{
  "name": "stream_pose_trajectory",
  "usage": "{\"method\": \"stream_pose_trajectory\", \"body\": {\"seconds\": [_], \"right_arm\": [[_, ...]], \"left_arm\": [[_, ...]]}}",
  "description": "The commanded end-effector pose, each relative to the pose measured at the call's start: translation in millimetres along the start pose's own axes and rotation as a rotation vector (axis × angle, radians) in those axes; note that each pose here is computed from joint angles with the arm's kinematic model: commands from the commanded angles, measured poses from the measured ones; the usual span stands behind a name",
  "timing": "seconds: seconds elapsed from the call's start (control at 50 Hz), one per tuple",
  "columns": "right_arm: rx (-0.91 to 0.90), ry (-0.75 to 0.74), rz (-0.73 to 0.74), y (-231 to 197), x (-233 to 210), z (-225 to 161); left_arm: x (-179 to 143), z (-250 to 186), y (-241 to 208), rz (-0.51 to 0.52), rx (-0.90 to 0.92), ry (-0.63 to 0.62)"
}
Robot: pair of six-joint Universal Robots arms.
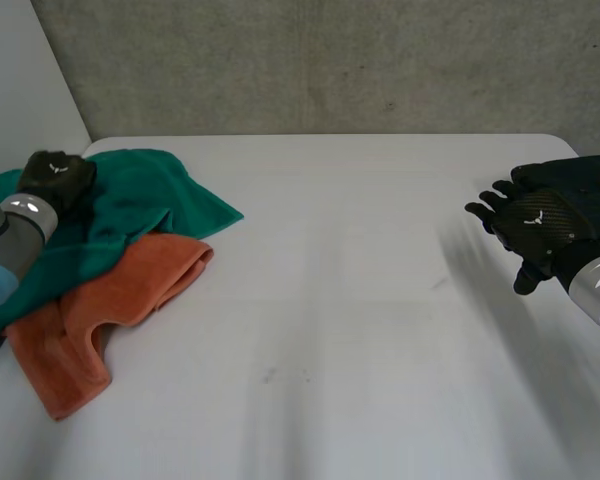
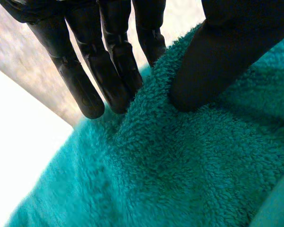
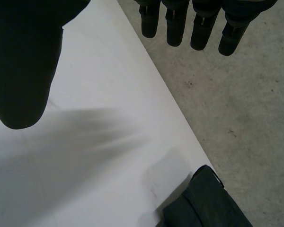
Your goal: Fold the laundry.
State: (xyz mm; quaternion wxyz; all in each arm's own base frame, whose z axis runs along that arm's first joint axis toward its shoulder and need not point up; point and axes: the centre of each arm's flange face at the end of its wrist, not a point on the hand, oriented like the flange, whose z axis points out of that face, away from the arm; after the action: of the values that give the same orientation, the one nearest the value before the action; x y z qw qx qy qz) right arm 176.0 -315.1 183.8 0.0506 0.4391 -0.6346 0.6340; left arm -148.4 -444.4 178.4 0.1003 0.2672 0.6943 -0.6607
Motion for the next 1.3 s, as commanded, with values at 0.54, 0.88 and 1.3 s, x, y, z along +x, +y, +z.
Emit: {"method": "stream_pose_trajectory", "body": {"seconds": [0.54, 0.88, 1.3], "right_arm": [[-0.01, 0.176, 0.131, -14, 39, -4], [-0.201, -0.025, 0.259, -16, 17, -25], [-0.251, -0.268, 0.355, -6, -38, -51]], "left_arm": [[275, -153, -152, -0.288, 0.33, 0.742], [187, -179, -194, -0.253, 0.384, 0.5], [262, -187, -97, -0.165, 0.027, 0.56]]}}
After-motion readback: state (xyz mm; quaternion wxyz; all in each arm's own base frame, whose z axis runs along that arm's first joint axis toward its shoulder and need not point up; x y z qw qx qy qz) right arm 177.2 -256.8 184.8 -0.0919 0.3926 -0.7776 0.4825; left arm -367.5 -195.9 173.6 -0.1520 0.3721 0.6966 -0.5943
